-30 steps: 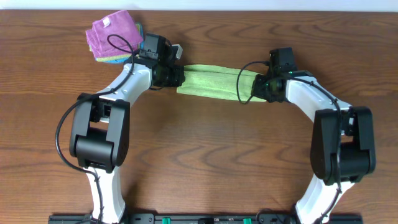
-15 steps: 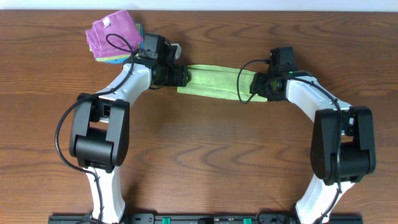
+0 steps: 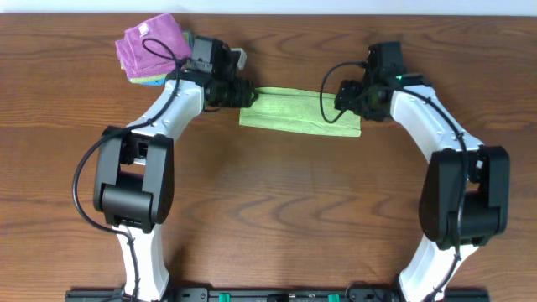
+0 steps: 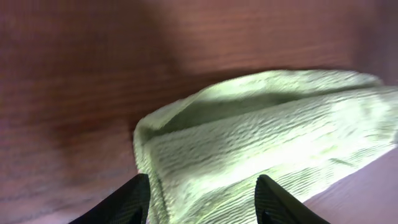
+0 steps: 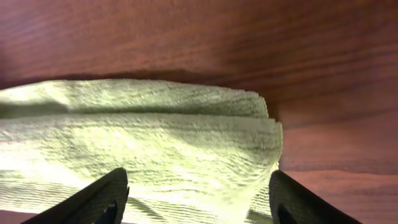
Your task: Fold the cloth
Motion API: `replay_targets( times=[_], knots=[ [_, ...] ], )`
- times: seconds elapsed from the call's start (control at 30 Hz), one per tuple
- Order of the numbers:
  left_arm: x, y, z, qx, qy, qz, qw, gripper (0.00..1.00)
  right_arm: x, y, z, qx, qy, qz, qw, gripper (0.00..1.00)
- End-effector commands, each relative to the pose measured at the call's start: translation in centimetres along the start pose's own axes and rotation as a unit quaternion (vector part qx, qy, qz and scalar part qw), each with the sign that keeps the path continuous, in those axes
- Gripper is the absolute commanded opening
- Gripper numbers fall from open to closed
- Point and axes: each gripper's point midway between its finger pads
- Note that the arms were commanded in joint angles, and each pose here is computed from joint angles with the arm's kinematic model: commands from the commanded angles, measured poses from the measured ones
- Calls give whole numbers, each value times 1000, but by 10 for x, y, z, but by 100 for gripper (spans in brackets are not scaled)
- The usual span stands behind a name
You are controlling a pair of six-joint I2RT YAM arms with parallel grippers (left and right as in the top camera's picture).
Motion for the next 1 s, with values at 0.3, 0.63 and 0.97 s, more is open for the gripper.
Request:
replay_targets(
  times=[0.3,0.63,0.97],
  knots=[
    [-14,-42,25,22,-7,-84,996,32,-18,9,13,-24,2,-9,1000,49],
    [-6,-42,0,6,35,-46,998,9,-21,3,7,-21,18,-25,999,2],
    [-4,-20,-13,-6,53,21,998,6,-24,-16,-5,-22,38,-79,996,1]
  ],
)
Point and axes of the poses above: each gripper's point midway between its finger pads, its own x axis out along the fingers, its own y axis along the line the jaws close on, z = x × y, and after that the axes turned 7 degrees about -x, right-handed
